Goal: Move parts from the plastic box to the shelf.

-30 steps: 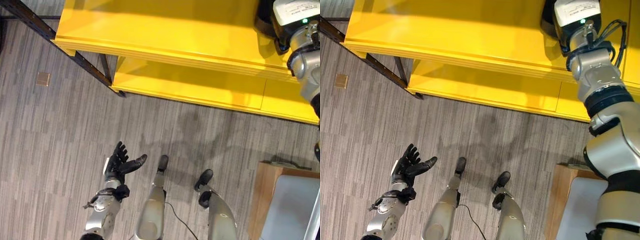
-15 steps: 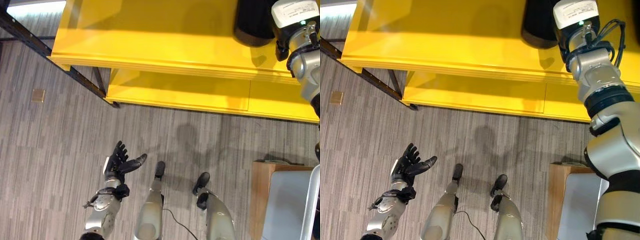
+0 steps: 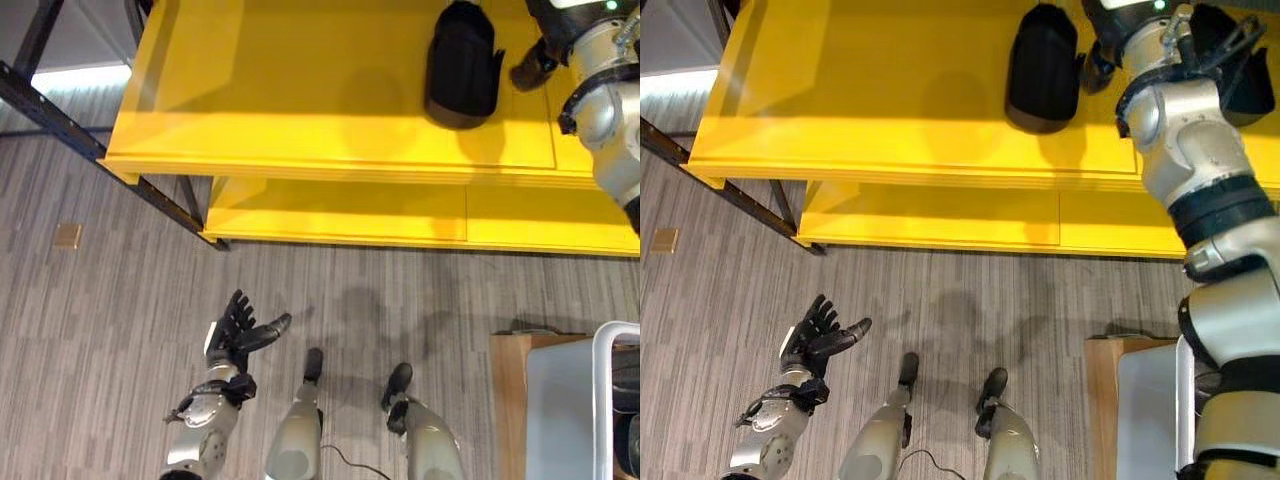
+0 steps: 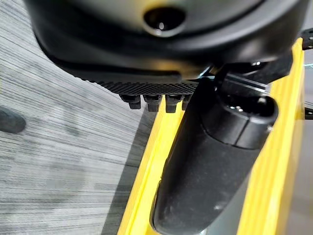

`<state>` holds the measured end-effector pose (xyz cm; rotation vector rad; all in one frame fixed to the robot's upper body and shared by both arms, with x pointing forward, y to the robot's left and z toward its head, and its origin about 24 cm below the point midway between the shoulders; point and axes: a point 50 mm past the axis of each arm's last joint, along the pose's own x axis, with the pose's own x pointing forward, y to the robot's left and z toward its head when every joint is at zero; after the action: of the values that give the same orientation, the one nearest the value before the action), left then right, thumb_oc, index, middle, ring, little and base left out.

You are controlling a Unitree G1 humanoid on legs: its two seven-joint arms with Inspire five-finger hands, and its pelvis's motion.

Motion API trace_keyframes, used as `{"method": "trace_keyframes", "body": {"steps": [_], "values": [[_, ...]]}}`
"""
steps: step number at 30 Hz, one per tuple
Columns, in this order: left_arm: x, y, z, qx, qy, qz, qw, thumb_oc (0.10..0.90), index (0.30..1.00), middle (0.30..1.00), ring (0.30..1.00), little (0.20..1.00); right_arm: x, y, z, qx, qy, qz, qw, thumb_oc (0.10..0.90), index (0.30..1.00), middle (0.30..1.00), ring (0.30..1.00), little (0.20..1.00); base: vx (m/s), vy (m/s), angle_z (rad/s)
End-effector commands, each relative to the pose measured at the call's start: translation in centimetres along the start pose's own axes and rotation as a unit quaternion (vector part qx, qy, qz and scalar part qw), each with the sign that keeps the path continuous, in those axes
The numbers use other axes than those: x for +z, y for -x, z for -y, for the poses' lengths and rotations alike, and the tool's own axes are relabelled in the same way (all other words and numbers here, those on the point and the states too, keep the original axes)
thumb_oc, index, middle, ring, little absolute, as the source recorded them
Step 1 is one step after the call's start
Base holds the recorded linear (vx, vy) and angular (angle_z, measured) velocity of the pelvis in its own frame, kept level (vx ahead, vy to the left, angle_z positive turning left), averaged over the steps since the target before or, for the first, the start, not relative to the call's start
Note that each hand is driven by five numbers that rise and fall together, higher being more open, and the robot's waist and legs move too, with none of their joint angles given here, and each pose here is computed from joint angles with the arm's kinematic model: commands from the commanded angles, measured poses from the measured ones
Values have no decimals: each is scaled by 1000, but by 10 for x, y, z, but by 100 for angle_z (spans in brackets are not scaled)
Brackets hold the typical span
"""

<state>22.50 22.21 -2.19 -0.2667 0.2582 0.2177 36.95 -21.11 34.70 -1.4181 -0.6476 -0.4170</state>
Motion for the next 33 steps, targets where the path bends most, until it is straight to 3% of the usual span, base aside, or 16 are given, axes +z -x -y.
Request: {"method": "trace_keyframes", "body": {"steps": [1,7,9,10,12,16,21,22,25,28,33], "values": [[4,9,-5,0,-17,20,1000,900,1000,1000,1000,1000,5,5,6,-59,-54,8,997,900,1000,1000,1000,1000,29,135,-21],[-13,21,-4,0,-14,-8,1000,900,1000,1000,1000,1000,23,82,-57,-9,-296,1,955,900,1000,1000,1000,1000,35,125,-19],[-15,23,-2,3,-11,-10,1000,900,1000,1000,1000,1000,34,115,-78,15,-427,-25,904,900,1000,1000,1000,1000,20,138,-10],[-15,24,-3,4,-12,-11,1000,900,1000,1000,1000,1000,33,116,-79,16,-428,-26,903,900,1000,1000,1000,1000,-2,89,-6],[-14,24,-3,8,-11,-6,1000,900,1000,1000,1000,1000,41,144,-92,40,-536,-49,842,900,1000,1000,1000,1000,6,139,-10],[-7,26,-3,9,-12,12,1000,900,1000,1000,1000,1000,48,168,-99,62,-581,-59,809,900,1000,1000,1000,1000,4,114,-8],[14,22,-1,-6,-41,63,997,900,1000,1000,1000,1000,54,199,-105,94,-597,-68,794,900,1000,1000,1000,1000,-1,165,-5],[25,17,2,-9,-64,95,993,900,1000,1000,1000,1000,59,216,-112,114,-620,-87,771,900,1000,1000,1000,1000,-13,106,-3],[29,16,4,-9,-61,105,992,900,1000,1000,1000,1000,61,218,-114,117,-616,-87,774,900,1000,1000,1000,1000,-22,72,-26],[48,9,11,-2,-30,153,988,900,1000,1000,1000,1000,80,212,-119,128,-643,-68,752,900,1000,1000,1000,1000,-89,104,-93],[56,12,19,-18,-12,172,985,900,1000,1000,1000,1000,91,204,-117,134,-656,-49,741,900,1000,1000,1000,1000,-35,-40,-73]]}}
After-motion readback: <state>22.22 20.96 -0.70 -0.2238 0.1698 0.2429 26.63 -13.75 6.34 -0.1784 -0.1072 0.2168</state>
